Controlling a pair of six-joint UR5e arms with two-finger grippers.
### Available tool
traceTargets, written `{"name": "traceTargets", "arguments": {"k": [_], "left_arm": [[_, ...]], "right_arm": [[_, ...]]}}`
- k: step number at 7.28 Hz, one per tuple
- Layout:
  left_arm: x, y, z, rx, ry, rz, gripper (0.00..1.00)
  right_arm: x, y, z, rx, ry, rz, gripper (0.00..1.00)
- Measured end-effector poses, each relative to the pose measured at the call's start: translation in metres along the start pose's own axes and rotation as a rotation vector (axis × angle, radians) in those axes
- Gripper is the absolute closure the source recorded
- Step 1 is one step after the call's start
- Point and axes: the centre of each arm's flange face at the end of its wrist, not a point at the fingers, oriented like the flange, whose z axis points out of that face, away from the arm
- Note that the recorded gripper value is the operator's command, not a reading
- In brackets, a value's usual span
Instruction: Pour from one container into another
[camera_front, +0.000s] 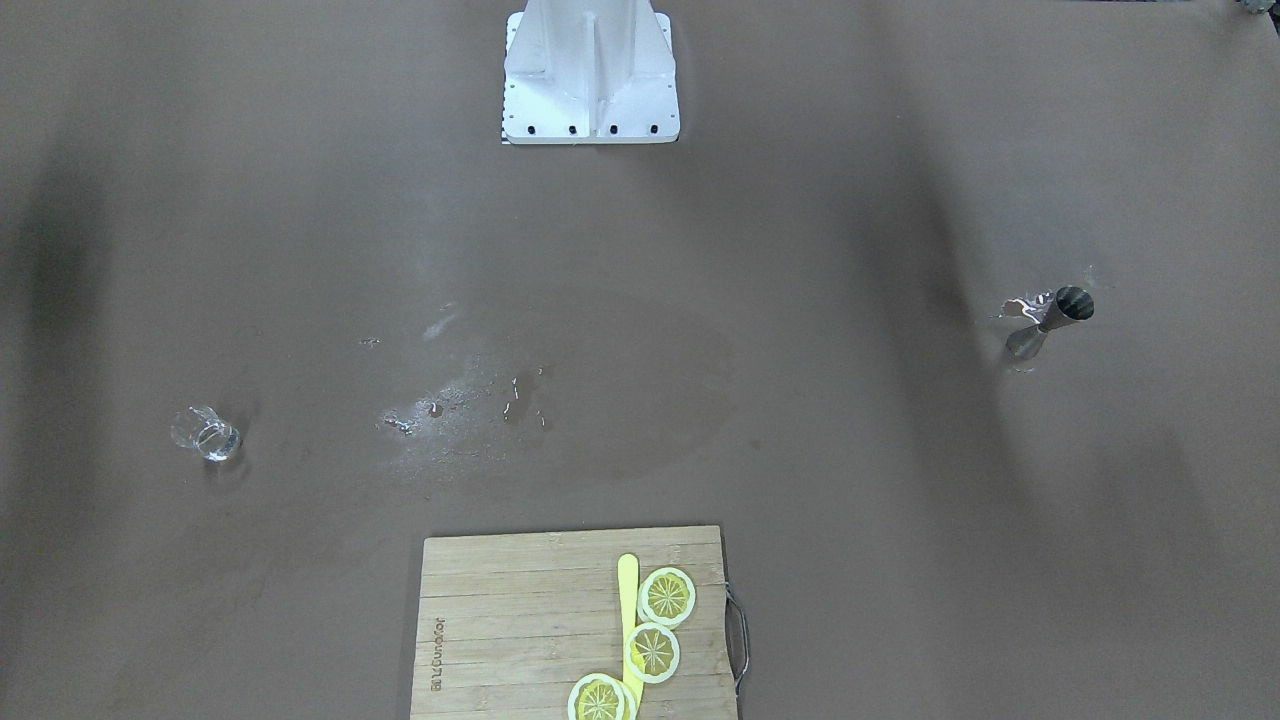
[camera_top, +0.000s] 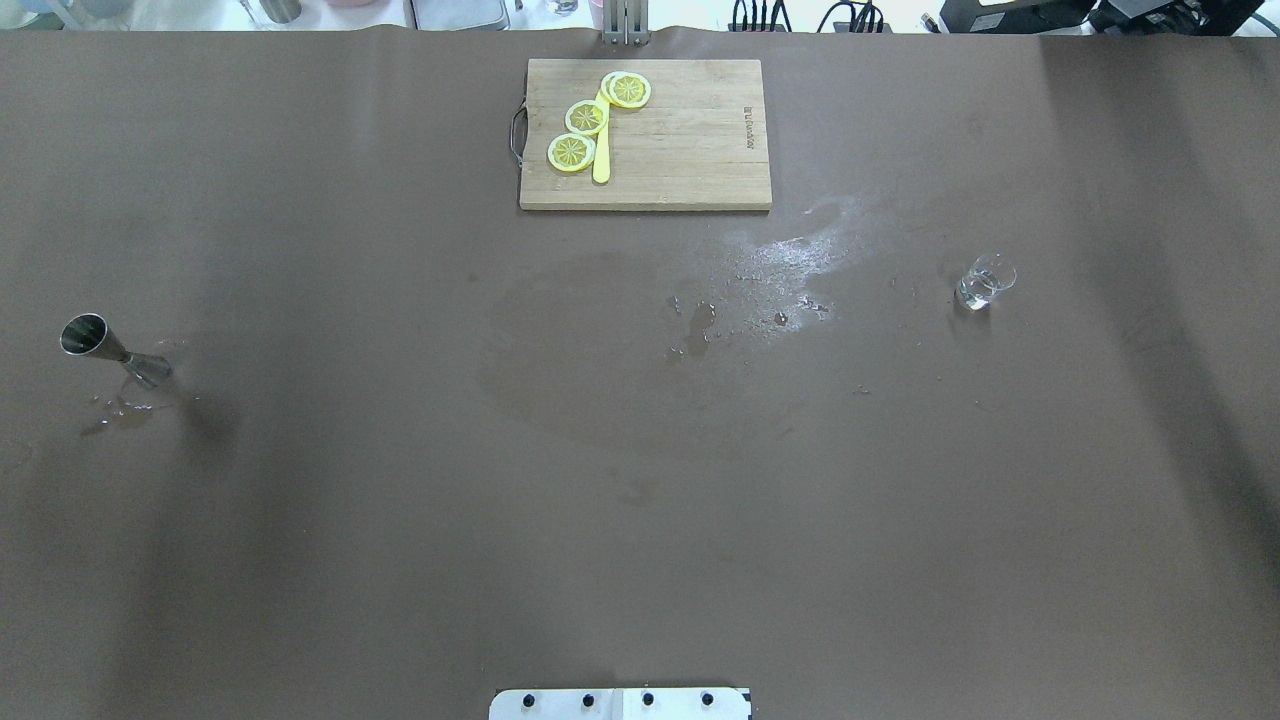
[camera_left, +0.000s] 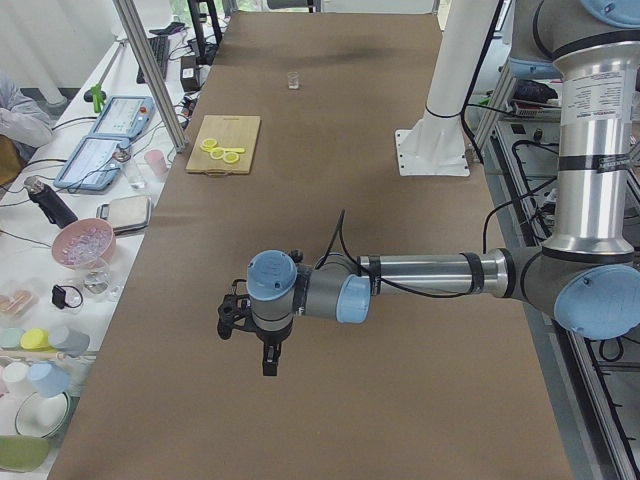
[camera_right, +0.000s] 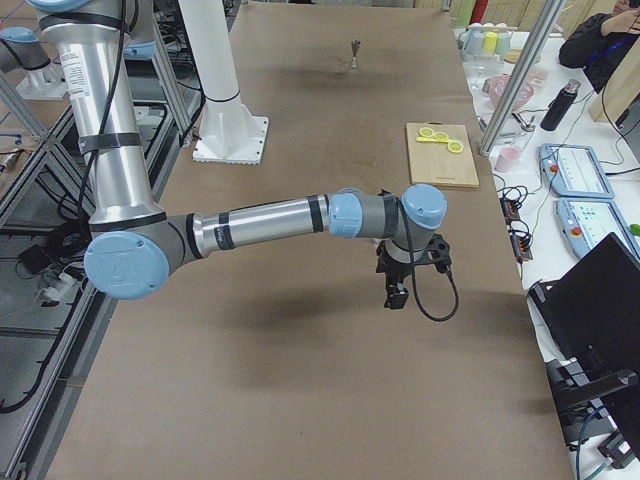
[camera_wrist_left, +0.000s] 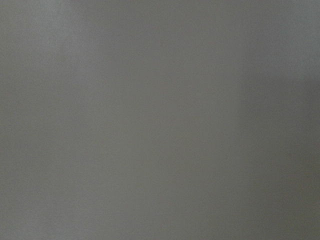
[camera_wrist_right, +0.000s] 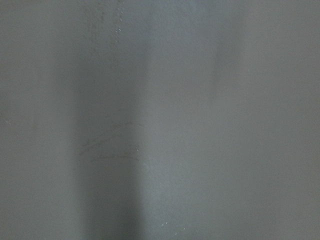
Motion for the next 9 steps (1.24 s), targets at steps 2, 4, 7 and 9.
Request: {"name": "traceTargets", "arguments": {"k": [2,4,7,9], "left_arm": [[-0.026,0.020,0.009,-0.029,-0.014,0.025,0.01],[-0.047,0.041,0.007,-0.031,-0.014,-0.020,0.01],[-0.075,0.076,0.011,-0.026,0.113,-0.139,0.01],[-0.076,0.070,0.009,-0.038,0.146,-0.202,0.01]], "right_arm": [[0.012,0.012,0.003,0.006,-0.001,0.014,0.00],[0.017,0.005,0.007,0.049,-0.009,-0.024,0.00],[0.012,-0.006,0.004,0.090,-0.013,-0.077,0.00],[0.013,-0.006,0.005,0.089,-0.011,-0.082,0.00]]}}
